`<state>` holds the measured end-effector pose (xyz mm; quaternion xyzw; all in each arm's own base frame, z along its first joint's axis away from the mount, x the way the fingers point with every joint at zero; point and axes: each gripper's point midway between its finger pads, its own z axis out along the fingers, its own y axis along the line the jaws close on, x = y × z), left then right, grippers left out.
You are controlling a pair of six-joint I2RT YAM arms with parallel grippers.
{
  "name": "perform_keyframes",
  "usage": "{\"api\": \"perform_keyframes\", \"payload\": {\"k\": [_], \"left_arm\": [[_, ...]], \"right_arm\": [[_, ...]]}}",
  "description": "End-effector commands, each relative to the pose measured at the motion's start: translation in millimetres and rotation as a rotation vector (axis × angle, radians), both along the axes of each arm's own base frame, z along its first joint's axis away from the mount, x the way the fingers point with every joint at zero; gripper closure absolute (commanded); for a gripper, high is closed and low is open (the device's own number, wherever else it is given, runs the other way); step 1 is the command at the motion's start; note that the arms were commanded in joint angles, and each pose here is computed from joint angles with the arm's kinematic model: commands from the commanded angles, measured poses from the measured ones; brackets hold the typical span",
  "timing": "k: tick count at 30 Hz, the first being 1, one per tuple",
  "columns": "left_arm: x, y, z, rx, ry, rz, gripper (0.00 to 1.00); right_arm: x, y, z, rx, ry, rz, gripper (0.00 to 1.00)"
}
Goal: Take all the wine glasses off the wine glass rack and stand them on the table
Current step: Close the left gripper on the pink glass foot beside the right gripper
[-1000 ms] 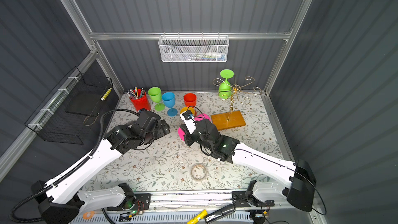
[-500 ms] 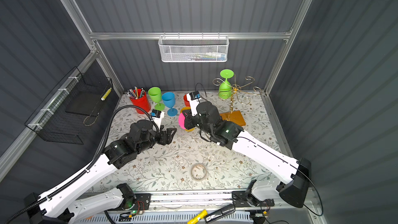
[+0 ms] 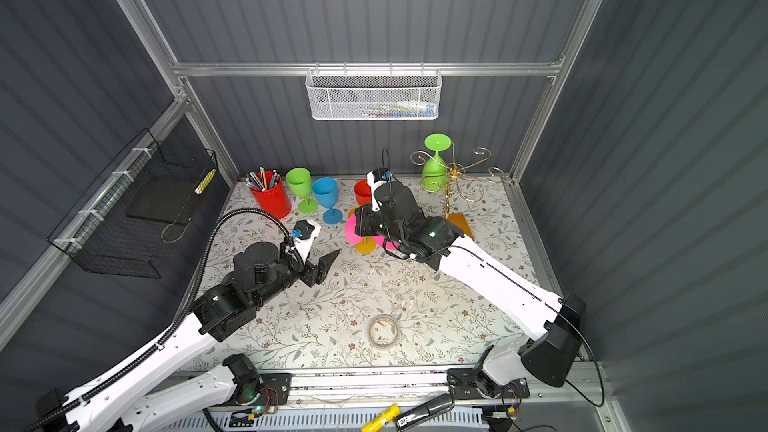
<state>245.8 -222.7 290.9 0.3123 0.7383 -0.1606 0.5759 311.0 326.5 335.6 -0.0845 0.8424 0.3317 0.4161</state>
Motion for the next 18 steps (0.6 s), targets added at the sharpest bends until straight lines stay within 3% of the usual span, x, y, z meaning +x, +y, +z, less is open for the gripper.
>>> {"api": "perform_keyframes", "payload": {"k": [1,18], "left_arm": [[-1,-11,17,0.020,-0.132,-0.069,0.27],[0,-44,37,0.229,-0.400,-0.208,0.33]], "right_arm": [[-1,-1,16,0.060,0.027,-0.002,1.00],[15,-14,10,0.226,0.177,-0.058,1.00]]}}
